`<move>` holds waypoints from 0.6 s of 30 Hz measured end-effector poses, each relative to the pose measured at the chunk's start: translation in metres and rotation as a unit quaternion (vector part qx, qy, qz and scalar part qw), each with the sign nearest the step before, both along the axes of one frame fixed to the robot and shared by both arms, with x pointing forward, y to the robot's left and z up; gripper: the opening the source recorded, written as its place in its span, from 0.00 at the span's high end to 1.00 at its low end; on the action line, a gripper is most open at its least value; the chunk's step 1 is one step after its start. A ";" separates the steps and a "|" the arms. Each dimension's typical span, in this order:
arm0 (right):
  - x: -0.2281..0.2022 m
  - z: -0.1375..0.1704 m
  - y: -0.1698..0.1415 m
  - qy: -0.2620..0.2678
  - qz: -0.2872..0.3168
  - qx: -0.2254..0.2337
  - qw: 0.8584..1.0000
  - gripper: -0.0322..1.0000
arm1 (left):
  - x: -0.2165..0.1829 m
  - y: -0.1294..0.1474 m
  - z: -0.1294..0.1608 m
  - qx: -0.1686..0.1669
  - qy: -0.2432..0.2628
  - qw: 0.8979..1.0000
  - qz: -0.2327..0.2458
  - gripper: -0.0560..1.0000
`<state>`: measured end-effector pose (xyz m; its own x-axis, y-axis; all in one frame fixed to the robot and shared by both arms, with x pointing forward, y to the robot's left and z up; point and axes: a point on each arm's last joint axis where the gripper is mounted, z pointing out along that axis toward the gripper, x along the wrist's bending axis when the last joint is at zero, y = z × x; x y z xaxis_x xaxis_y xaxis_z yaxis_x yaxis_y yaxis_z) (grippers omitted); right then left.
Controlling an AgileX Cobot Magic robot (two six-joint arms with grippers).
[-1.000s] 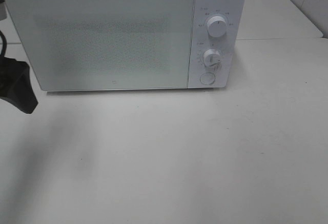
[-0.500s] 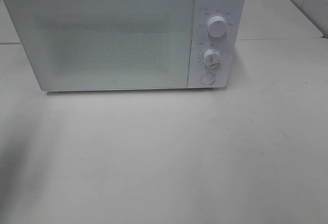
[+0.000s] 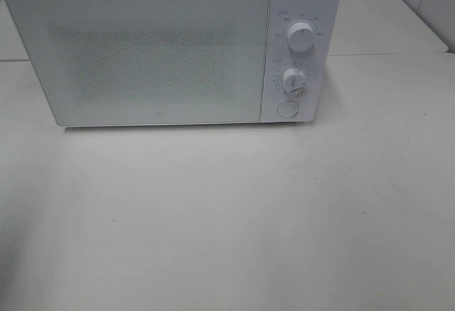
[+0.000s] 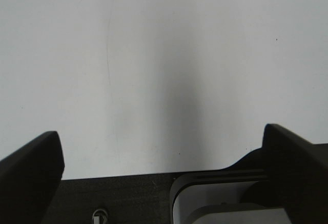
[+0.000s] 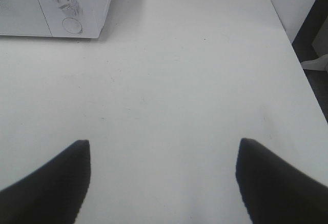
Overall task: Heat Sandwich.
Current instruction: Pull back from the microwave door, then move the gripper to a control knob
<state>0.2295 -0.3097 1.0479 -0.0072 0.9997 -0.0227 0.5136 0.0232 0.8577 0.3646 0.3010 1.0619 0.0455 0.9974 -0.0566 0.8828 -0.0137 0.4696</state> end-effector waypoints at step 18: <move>0.000 0.000 0.000 0.000 0.000 0.000 1.000 0.24 | -0.092 -0.007 -0.011 0.012 -0.191 0.981 0.001 0.01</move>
